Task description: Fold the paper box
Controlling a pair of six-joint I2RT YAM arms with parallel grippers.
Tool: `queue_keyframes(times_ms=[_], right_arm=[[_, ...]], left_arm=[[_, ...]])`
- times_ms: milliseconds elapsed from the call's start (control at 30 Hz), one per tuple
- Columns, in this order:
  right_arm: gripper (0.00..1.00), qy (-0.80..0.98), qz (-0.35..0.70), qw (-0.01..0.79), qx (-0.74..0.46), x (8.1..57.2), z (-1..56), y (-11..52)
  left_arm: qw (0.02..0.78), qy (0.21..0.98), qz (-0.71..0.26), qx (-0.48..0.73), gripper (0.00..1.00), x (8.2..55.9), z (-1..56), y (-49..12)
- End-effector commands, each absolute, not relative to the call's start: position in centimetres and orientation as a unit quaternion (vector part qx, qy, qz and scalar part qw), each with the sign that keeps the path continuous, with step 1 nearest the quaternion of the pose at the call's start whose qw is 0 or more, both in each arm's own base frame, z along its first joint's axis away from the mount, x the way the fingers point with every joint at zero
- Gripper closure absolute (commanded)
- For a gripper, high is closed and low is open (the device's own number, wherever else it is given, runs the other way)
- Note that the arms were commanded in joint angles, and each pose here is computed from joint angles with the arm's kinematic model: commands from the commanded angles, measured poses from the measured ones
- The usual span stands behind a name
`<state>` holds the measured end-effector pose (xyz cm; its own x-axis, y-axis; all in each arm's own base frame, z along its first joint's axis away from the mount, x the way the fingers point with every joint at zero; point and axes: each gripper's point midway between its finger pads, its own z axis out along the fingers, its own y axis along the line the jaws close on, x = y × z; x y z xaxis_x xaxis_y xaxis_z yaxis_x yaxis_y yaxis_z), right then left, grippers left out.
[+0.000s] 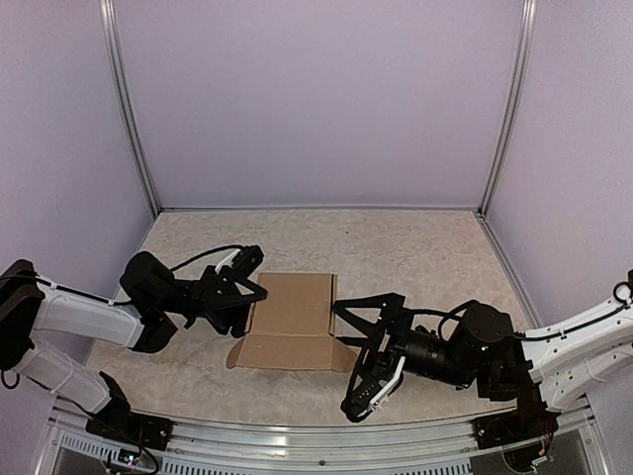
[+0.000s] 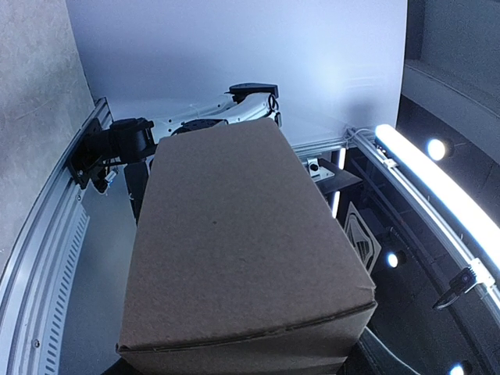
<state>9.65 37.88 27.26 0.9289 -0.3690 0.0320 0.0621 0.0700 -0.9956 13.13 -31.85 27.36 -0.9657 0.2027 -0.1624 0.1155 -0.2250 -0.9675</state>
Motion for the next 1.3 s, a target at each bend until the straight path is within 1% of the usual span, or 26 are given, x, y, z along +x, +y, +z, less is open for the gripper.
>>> queue_keyframes(times_ms=[0,267,367,900,967,1000,1033,1100,1200,1267], right_arm=[[0.00,0.100,-0.181,0.726,-0.656,9.3,28.6,38.1],[0.00,0.083,-0.186,0.718,-0.665,8.8,28.9,38.8],[0.02,0.082,-0.191,0.715,-0.668,8.9,28.8,39.0],[0.35,0.090,-0.199,0.706,-0.674,9.3,28.6,39.4],[0.38,0.092,-0.195,0.708,-0.673,9.2,28.7,39.4],[0.40,0.094,-0.192,0.708,-0.673,9.2,28.7,39.5],[0.42,0.096,-0.190,0.709,-0.672,9.2,28.8,39.4],[0.44,0.103,-0.185,0.710,-0.671,9.3,28.8,39.4],[0.46,0.110,-0.180,0.709,-0.672,9.3,28.6,39.3],[0.47,0.120,-0.175,0.708,-0.674,9.4,28.5,39.2]], left_arm=[[-0.038,-0.545,0.807,-0.223,1.00,10.7,31.7,-30.5],[-0.029,-0.544,0.806,-0.231,1.00,10.1,31.6,-30.6],[-0.028,-0.544,0.806,-0.233,1.00,10.0,31.6,-30.6],[-0.019,-0.551,0.802,-0.230,1.00,10.1,30.9,-30.9],[-0.018,-0.552,0.802,-0.229,0.96,10.1,30.8,-31.0],[-0.017,-0.553,0.801,-0.228,0.92,10.2,30.7,-31.0],[-0.017,-0.553,0.801,-0.227,0.87,10.2,30.6,-31.0],[-0.018,-0.553,0.801,-0.227,0.81,10.3,30.6,-31.1],[-0.022,-0.552,0.802,-0.228,0.63,10.3,30.8,-31.0],[-0.028,-0.548,0.803,-0.231,0.56,10.3,31.0,-30.9]])
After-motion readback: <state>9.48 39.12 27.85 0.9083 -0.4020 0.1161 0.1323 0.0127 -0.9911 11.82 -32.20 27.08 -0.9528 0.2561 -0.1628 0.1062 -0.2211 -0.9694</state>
